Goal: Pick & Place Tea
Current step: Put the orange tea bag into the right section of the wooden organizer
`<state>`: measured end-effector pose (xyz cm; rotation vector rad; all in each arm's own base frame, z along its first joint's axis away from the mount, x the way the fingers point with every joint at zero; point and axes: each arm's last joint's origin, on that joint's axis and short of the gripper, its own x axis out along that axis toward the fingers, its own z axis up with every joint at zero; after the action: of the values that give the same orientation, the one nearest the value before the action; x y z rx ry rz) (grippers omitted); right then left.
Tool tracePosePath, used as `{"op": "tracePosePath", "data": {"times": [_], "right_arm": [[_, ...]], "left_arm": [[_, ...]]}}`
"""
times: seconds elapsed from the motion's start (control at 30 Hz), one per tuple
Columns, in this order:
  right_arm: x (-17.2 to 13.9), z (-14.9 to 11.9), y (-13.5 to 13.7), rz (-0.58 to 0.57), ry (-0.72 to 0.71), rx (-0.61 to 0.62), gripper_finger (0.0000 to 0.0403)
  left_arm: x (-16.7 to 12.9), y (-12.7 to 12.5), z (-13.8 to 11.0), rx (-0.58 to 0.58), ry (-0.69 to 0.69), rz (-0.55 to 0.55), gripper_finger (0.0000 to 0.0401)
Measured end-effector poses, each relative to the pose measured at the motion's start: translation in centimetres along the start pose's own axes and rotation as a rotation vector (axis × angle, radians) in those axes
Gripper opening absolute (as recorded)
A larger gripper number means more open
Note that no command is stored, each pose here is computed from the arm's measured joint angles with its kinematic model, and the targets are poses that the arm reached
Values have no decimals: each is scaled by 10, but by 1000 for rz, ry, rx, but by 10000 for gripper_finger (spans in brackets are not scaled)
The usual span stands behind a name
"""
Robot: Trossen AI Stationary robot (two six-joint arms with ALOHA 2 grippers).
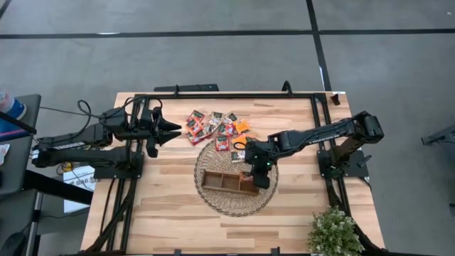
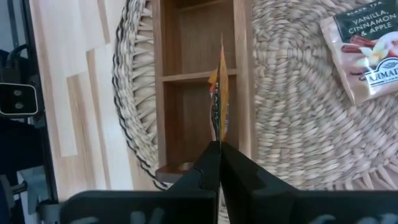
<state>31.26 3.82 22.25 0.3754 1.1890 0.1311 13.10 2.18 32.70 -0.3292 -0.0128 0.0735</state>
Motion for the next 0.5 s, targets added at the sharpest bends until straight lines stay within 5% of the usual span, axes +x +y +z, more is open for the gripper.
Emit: {"op": "tracePosePath", "data": {"times": [0.5], "right_arm": [[0, -2, -3, -7, 28, 7, 0]], "left_arm": [[0, 0, 0, 4, 0, 0, 121]]}}
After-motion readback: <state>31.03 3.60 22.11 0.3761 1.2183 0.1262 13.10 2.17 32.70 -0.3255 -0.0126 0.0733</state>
